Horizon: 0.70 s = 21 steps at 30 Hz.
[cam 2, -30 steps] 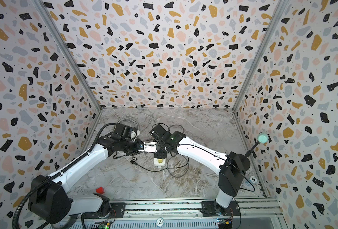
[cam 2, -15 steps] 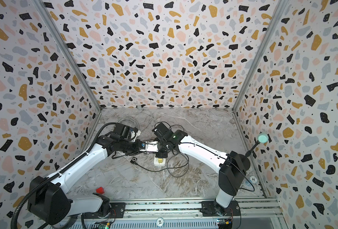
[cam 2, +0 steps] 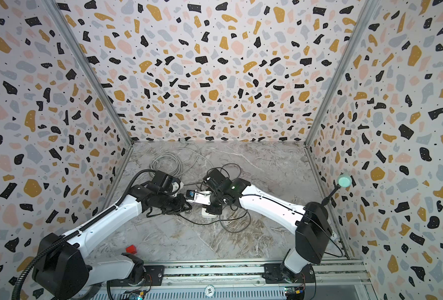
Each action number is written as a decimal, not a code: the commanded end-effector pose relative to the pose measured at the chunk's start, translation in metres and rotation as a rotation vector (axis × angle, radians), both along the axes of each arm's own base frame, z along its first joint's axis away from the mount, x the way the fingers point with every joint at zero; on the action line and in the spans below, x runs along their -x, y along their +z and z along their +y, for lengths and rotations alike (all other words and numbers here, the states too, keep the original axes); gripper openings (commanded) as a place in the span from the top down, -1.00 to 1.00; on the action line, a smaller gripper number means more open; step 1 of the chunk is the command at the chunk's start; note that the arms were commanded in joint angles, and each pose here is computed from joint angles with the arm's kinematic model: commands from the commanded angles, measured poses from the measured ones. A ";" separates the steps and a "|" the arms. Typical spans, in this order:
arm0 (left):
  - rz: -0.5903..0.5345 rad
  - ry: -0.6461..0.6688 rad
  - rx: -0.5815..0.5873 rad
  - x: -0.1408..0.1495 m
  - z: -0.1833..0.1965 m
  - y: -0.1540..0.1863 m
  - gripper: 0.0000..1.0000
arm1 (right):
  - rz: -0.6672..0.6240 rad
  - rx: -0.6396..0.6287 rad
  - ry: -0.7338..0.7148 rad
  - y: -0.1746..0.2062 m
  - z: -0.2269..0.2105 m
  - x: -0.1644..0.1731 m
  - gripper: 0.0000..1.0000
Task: Charge mp3
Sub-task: Insert the charging cable into the MP3 player, then place the MP3 player at the center of the board.
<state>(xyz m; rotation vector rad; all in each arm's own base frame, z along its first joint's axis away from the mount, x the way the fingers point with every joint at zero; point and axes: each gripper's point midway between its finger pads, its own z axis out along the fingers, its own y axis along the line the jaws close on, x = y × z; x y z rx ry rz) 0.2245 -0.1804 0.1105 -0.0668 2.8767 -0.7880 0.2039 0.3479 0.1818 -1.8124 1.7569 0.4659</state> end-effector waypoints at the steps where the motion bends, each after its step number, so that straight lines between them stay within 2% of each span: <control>1: 0.067 0.067 -0.091 0.018 0.020 -0.030 1.00 | -0.034 -0.123 -0.024 0.040 -0.008 0.009 1.00; 7: 0.119 0.080 -0.196 0.033 0.039 -0.064 1.00 | -0.029 -0.127 -0.029 0.041 -0.012 0.012 1.00; 14: 0.129 0.111 -0.272 0.041 0.054 -0.084 0.99 | -0.041 -0.136 -0.023 0.046 -0.002 0.005 1.00; 18: 0.130 0.136 -0.240 0.038 0.048 -0.093 0.43 | -0.037 -0.140 -0.009 0.048 0.002 0.005 1.00; 21: 0.073 0.146 -0.225 0.019 0.042 -0.070 0.10 | -0.035 -0.151 -0.005 0.053 -0.001 0.005 1.00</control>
